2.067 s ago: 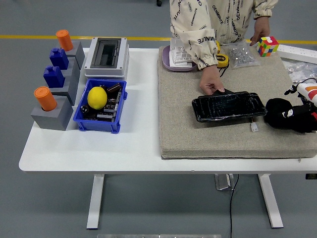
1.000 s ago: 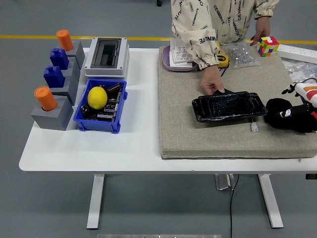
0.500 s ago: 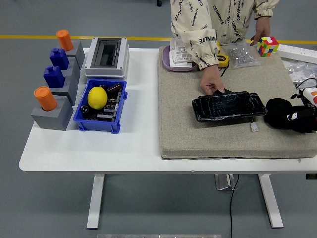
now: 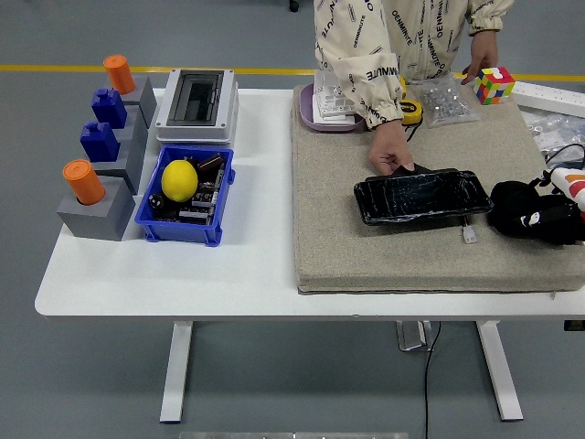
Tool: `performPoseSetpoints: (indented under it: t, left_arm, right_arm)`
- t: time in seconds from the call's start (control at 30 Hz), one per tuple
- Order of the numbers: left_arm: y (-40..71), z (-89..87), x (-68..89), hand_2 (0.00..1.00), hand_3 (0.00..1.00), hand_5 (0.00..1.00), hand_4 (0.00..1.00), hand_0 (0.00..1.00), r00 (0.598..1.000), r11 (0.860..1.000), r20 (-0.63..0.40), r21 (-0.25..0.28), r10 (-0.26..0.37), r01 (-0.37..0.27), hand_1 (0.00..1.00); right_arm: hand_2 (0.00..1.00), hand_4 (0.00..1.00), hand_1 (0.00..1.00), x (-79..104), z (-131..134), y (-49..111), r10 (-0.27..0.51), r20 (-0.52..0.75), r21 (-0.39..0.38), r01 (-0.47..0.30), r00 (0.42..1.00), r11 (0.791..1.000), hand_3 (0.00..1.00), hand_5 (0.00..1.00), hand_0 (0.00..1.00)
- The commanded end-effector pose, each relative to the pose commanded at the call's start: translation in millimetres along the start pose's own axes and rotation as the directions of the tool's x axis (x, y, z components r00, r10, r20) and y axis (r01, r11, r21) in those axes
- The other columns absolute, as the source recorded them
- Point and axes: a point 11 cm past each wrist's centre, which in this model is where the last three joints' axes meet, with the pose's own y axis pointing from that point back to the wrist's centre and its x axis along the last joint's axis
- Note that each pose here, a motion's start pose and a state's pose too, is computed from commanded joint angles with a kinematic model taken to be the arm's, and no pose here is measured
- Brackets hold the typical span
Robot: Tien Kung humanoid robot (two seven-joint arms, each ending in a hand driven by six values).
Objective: Pick the rag up,wipe the panel,place it on the desk
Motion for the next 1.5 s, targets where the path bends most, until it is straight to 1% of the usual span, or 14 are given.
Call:
performPoseSetpoints:
  t: [0.47,0.5,0.7,0.73,0.9,0.93,1.07,1.1,1.27,1.3,1.47,1.5]
  left_arm:
    - [0.0,-0.1,-0.8,0.746,0.566,0.477,0.600,0.650,1.000,1.000,0.009,-0.001,-0.001,0.001,0.698]
    - [0.0,-0.1,-0.9,0.747,0.567,0.477,0.600,0.651,1.000,1.000,0.009,0.000,-0.001,0.001,0.697]
    - [0.0,-0.1,0.4,0.747,0.567,0.477,0.600,0.651,1.000,1.000,0.010,0.001,0.001,-0.001,0.697]
    - [0.0,0.2,0.4,0.747,0.567,0.478,0.600,0.651,1.000,1.000,0.009,0.000,0.001,-0.001,0.698]
    - [0.1,0.6,-0.7,0.747,0.567,0.478,0.600,0.651,1.000,1.000,0.007,-0.002,-0.001,0.001,0.698]
    - [0.1,0.6,-1.0,0.747,0.567,0.479,0.600,0.650,1.000,1.000,0.006,-0.002,-0.002,0.002,0.698]
    - [0.1,0.7,-1.9,0.747,0.567,0.479,0.600,0.650,1.000,1.000,0.005,-0.004,-0.004,0.004,0.698]
    - [0.1,0.8,-1.9,0.747,0.566,0.478,0.600,0.650,1.000,1.000,0.005,-0.004,-0.004,0.004,0.697]
    - [0.2,1.4,-2.4,0.747,0.566,0.478,0.600,0.650,1.000,1.000,0.003,-0.006,-0.005,0.005,0.697]
    - [0.2,1.6,-2.7,0.747,0.567,0.479,0.600,0.650,1.000,1.000,0.003,-0.007,-0.006,0.006,0.698]
    - [0.3,2.5,-3.3,0.747,0.567,0.479,0.600,0.650,1.000,1.000,0.006,-0.011,-0.008,0.008,0.698]
    - [0.3,2.6,-3.3,0.747,0.567,0.479,0.600,0.650,1.000,1.000,0.006,-0.012,-0.008,0.008,0.698]
  right_arm:
    - [0.807,0.998,0.729,-21.0,-5,2.4,-0.020,0.020,0.014,0.020,1.000,1.000,0.786,0.534,0.745]
    - [0.773,0.998,0.707,-21.7,-5,2.5,-0.018,0.020,0.016,0.017,1.000,1.000,0.767,0.528,0.714]
    - [0.773,0.998,0.707,-19.3,-7,2.6,0.015,0.025,0.029,-0.016,1.000,0.999,0.767,0.528,0.714]
    - [0.713,0.998,0.649,-17.9,-7,2.6,0.022,0.026,0.031,-0.023,0.999,0.999,0.723,0.457,0.617]
    - [0.713,0.998,0.649,-14.4,-8,2.7,0.040,0.026,0.038,-0.041,0.999,0.998,0.723,0.457,0.617]
    - [0.655,0.984,0.594,-14.2,-8,2.7,0.041,0.025,0.038,-0.042,0.999,0.998,0.622,0.355,0.509]
    - [0.655,0.984,0.594,-14.4,-8,3.2,0.043,0.021,0.039,-0.044,0.999,0.998,0.622,0.355,0.509]
    - [0.606,0.926,0.564,-14.7,-8,3.4,0.042,0.020,0.039,-0.043,0.999,0.998,0.578,0.295,0.458]
    - [0.606,0.926,0.564,-17.3,-5,4.7,0.039,0.023,0.033,-0.040,0.999,0.999,0.578,0.295,0.458]
    - [0.583,0.907,0.543,-17.7,-5,4.9,0.040,0.025,0.032,-0.041,0.999,0.999,0.550,0.278,0.443]
    - [0.583,0.907,0.543,-19.4,-2,6.3,0.045,0.032,0.027,-0.046,0.998,0.999,0.550,0.278,0.443]
    - [0.539,0.858,0.505,-19.8,-1,6.6,0.046,0.032,0.026,-0.046,0.998,0.999,0.519,0.236,0.392]
